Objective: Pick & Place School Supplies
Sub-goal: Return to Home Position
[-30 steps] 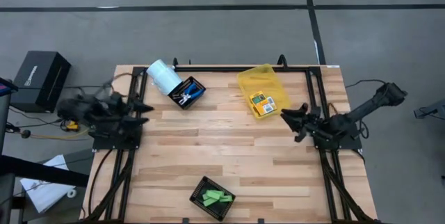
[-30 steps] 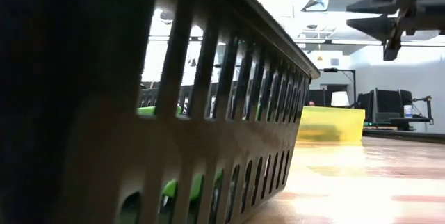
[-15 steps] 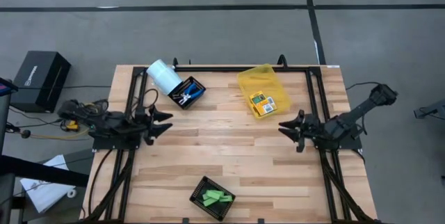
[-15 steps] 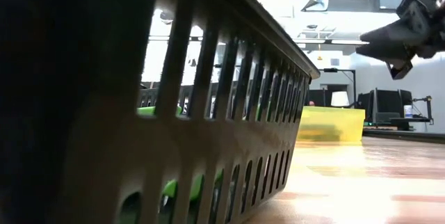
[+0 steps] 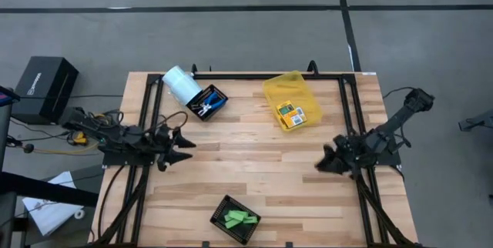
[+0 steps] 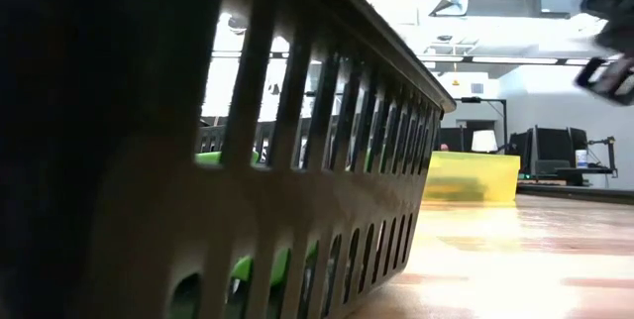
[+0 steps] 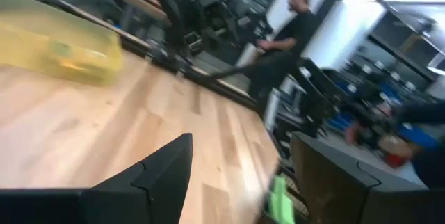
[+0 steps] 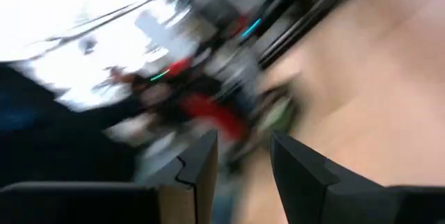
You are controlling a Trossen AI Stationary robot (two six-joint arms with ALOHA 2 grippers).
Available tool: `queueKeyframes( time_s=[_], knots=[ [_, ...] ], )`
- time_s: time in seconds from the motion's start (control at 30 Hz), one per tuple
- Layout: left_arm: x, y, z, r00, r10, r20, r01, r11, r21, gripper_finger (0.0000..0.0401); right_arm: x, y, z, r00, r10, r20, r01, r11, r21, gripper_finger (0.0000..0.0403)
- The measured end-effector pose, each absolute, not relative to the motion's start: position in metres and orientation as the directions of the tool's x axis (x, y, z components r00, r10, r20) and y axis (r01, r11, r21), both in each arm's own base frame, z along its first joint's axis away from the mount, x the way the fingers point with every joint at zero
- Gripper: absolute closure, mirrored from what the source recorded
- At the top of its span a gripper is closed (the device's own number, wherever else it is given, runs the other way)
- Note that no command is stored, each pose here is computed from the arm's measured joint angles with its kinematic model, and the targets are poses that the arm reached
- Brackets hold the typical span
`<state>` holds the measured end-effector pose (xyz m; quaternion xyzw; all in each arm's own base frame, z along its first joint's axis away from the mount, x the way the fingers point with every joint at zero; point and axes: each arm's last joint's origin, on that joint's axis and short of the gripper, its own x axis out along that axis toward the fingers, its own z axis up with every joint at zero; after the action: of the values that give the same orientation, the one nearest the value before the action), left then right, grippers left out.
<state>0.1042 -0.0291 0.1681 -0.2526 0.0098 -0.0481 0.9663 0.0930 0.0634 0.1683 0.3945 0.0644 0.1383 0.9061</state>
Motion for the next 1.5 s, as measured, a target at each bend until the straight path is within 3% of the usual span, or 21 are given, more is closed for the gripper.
queueKeyframes(
  time_s=[0.03,0.1,0.27,0.4,0.73,0.93,1.03,1.33,1.5],
  knots=[
    [0.104,-0.030,0.168,0.993,-0.117,0.001,0.103,0.868,-0.485,0.0164,0.092,0.066,0.169,0.924,0.381,0.003,-0.243,0.581,0.777,0.0280],
    [0.105,-0.030,0.167,0.992,-0.126,-0.010,0.106,0.870,-0.483,0.0164,0.089,0.070,0.168,0.880,0.474,-0.010,-0.283,0.541,0.792,0.0279],
    [0.106,-0.031,0.165,0.992,-0.125,-0.028,0.097,0.873,-0.479,0.0164,0.086,0.071,0.149,0.841,0.499,-0.210,-0.166,0.607,0.777,0.0280],
    [0.106,-0.031,0.165,0.992,-0.126,-0.024,0.099,0.872,-0.479,0.0164,0.085,0.072,0.147,0.813,0.535,-0.229,-0.193,0.618,0.762,0.0280],
    [0.098,-0.028,0.177,0.987,-0.126,0.103,0.161,0.852,-0.499,0.0164,0.087,0.070,0.148,0.837,0.502,-0.219,-0.304,0.758,0.577,0.0280],
    [0.095,-0.027,0.180,0.982,-0.126,0.143,0.181,0.845,-0.503,0.0164,0.084,0.076,0.154,0.710,0.685,-0.163,-0.462,0.628,0.626,0.0280],
    [0.093,-0.026,0.182,0.978,-0.124,0.168,0.193,0.841,-0.506,0.0164,0.082,0.076,0.146,0.661,0.709,-0.246,-0.514,0.666,0.540,0.0280],
    [0.091,-0.026,0.185,0.972,-0.122,0.199,0.209,0.835,-0.509,0.0164,0.085,0.074,0.144,0.698,0.664,-0.267,-0.647,0.745,0.160,0.0279],
    [0.091,-0.026,0.185,0.972,-0.122,0.202,0.210,0.835,-0.509,0.0164,0.086,0.074,0.144,0.706,0.657,-0.263,-0.672,0.739,0.042,0.0279]
  ],
)
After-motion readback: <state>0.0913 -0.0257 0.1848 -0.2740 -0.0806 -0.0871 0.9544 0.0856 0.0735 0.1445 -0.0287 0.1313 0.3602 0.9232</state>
